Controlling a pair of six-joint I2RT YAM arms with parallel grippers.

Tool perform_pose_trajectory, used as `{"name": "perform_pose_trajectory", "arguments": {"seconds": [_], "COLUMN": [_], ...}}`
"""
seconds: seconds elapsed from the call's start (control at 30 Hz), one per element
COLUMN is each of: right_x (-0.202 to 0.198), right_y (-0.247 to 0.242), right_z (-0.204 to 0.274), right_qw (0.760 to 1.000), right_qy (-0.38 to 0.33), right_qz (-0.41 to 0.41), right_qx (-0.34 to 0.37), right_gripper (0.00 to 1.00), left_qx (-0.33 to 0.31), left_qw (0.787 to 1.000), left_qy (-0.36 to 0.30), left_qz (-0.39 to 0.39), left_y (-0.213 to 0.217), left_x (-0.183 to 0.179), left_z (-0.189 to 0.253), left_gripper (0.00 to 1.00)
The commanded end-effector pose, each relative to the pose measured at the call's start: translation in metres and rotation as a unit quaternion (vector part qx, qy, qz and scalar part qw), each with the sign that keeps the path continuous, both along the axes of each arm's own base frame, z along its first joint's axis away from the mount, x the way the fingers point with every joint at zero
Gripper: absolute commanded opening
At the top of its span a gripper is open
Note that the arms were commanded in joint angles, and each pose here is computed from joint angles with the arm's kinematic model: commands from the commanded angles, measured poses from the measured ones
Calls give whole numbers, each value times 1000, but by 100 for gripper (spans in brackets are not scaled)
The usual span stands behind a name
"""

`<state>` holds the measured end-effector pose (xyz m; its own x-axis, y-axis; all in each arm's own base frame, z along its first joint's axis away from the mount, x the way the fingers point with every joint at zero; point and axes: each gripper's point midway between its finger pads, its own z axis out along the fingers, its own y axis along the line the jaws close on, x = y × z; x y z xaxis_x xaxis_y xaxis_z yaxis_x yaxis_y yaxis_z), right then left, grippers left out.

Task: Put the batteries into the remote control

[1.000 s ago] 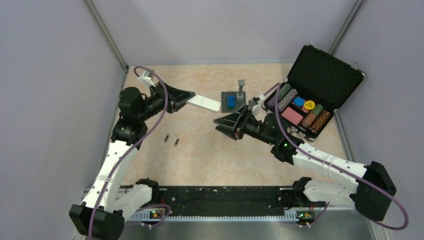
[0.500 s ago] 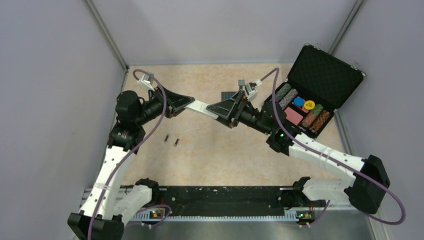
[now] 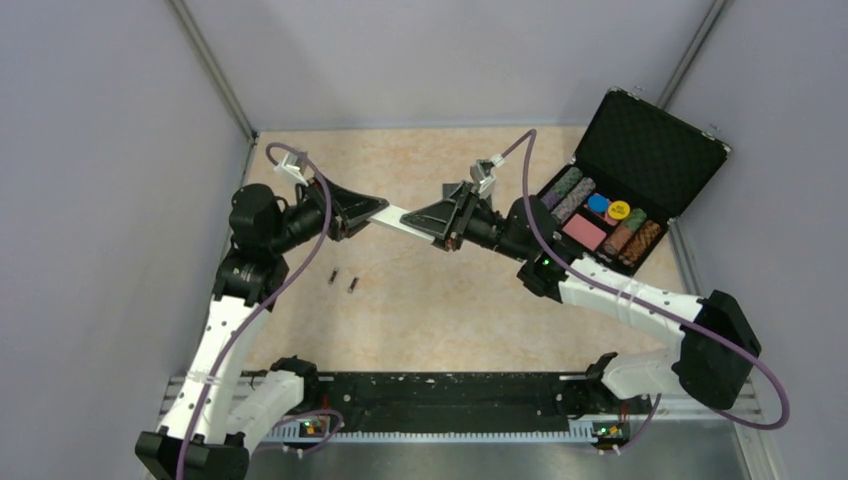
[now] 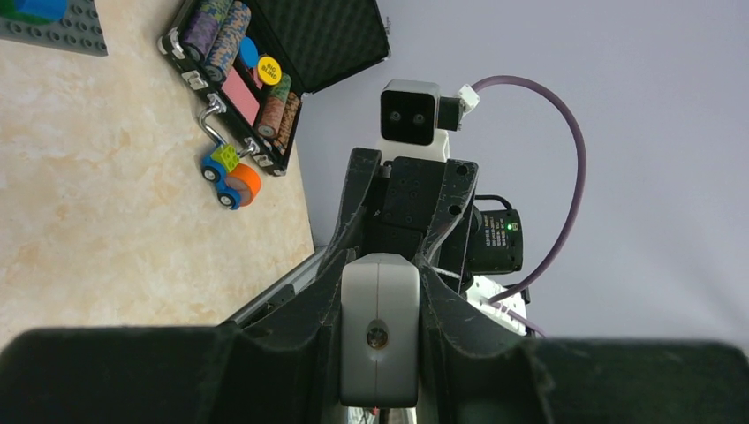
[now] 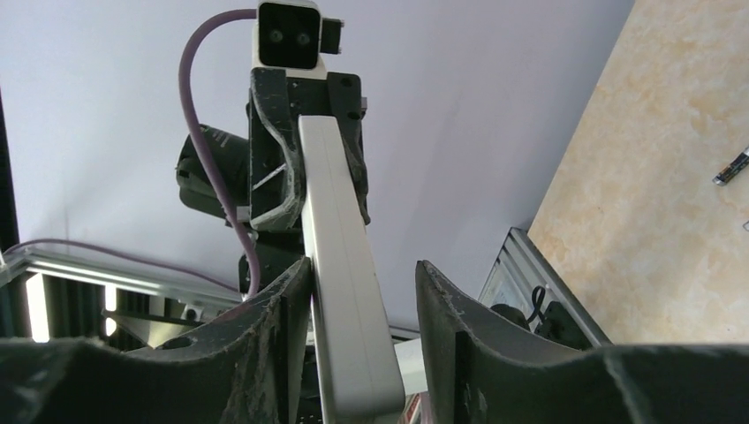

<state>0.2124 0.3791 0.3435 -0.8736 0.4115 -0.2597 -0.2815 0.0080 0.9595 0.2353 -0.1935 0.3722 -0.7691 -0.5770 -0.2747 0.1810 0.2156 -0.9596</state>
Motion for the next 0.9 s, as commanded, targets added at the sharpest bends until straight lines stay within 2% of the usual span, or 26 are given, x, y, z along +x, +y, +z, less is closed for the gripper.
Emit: {"name": "perform_pose_trajectory", "arguments": {"seconds": [0.0, 0.2, 0.37, 0.4, 0.67, 0.7, 0.8, 0.87], "right_x": [-3, -11, -16, -17, -20, -20, -14, -7], "right_y": [-2, -13, -21, -22, -32, -32, -33, -31], "right_z": [-18, -49, -61, -61, -48, -46, -43, -47], "right_qw": [1000, 999, 998, 998, 999, 999, 999, 998], "right_qy": [17, 46, 52, 50, 26, 25, 34, 54], "right_qz": [6, 3, 3, 4, 4, 4, -5, -16], "right_qx": [-11, -28, -36, -36, -22, -20, -24, -34], "right_gripper": [42, 29, 2, 0, 2, 5, 22, 26], "left_qx": [-34, -45, -37, -34, -12, -9, -3, -4], "left_qw": [998, 997, 997, 997, 998, 998, 998, 997], "left_qy": [-46, -66, -75, -75, -68, -67, -68, -76], "left_qz": [-6, -2, 2, 3, -10, -10, -16, -26], "left_y": [-1, 0, 0, 0, -3, -3, -4, -7], "left_x": [-8, -3, 2, 3, 6, 7, 7, 5], "left_z": [32, 51, 54, 54, 40, 38, 31, 29], "left_gripper": [0, 0, 0, 0, 0, 0, 0, 0]}}
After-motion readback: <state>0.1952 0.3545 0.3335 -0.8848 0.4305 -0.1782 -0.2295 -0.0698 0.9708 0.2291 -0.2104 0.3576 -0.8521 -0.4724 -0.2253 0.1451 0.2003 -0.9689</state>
